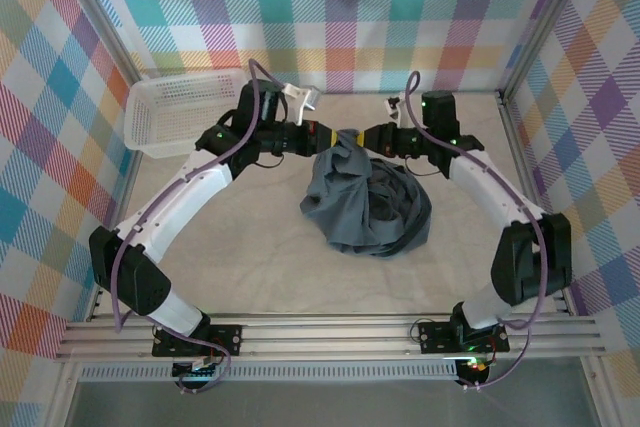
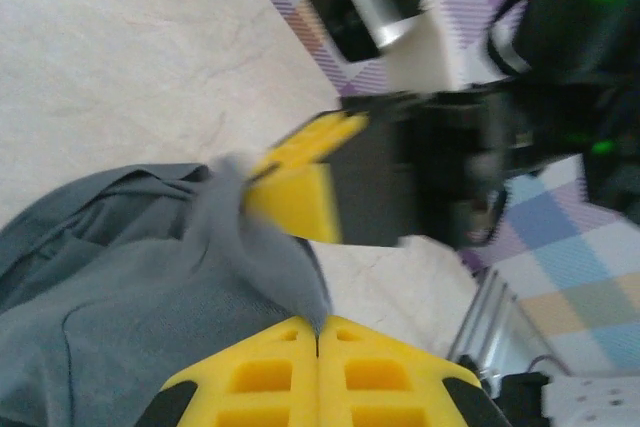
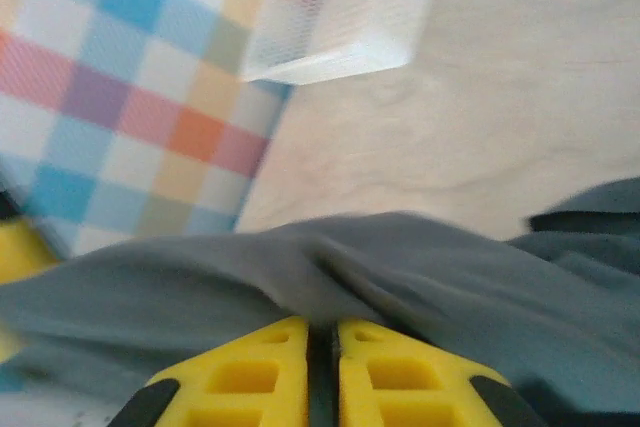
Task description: Fold the inside-out t-shirt
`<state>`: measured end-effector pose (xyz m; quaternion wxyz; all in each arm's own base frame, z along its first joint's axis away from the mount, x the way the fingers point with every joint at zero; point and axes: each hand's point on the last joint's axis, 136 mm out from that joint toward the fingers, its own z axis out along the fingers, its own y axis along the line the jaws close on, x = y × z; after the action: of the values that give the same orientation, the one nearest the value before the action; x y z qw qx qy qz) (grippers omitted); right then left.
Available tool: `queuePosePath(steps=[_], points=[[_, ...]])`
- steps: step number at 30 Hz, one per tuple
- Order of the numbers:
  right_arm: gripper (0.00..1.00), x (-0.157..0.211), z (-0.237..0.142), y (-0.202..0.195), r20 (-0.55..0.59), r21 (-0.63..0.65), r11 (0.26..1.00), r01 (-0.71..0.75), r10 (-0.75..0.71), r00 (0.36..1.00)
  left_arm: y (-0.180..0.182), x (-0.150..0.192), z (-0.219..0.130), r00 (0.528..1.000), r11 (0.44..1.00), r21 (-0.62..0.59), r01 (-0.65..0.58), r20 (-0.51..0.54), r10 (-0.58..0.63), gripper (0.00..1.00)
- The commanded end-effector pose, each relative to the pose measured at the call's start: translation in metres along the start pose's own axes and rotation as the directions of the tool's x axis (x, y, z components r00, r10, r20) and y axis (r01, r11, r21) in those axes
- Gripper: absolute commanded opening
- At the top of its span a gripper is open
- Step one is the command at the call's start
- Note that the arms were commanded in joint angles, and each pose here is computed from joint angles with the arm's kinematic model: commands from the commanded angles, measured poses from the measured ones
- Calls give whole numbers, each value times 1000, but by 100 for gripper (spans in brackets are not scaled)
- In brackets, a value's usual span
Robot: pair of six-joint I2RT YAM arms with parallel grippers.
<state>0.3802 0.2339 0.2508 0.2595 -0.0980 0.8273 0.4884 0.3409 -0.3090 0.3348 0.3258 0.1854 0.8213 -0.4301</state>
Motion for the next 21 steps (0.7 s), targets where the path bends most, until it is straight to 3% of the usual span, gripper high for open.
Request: queuePosePath(steps=[1,6,10,15,18,21], points=[[22,6,1,-30,-53,130,991,-6,13,998,-19,-11,-26,989,989,-13,147,13,-147,0],[45,-5,-33,20,64,77,996,43,-48,997,-10,-11,-23,977,975,-69,213,-7,-214,0],[54,15,-53,45,144,75,996,50,-60,988,-9,-16,-15,972,970,-56,237,1,-237,0],[61,54,-34,87,136,58,977,207,-214,967,-10,-24,-6,966,966,-34,257,-4,-258,0],[62,53,-23,67,160,194,950,244,-276,948,-14,-30,-4,963,963,-21,269,4,-269,0],[64,48,-6,44,113,290,915,280,-323,940,-17,-35,-6,959,959,-12,283,16,-283,0]])
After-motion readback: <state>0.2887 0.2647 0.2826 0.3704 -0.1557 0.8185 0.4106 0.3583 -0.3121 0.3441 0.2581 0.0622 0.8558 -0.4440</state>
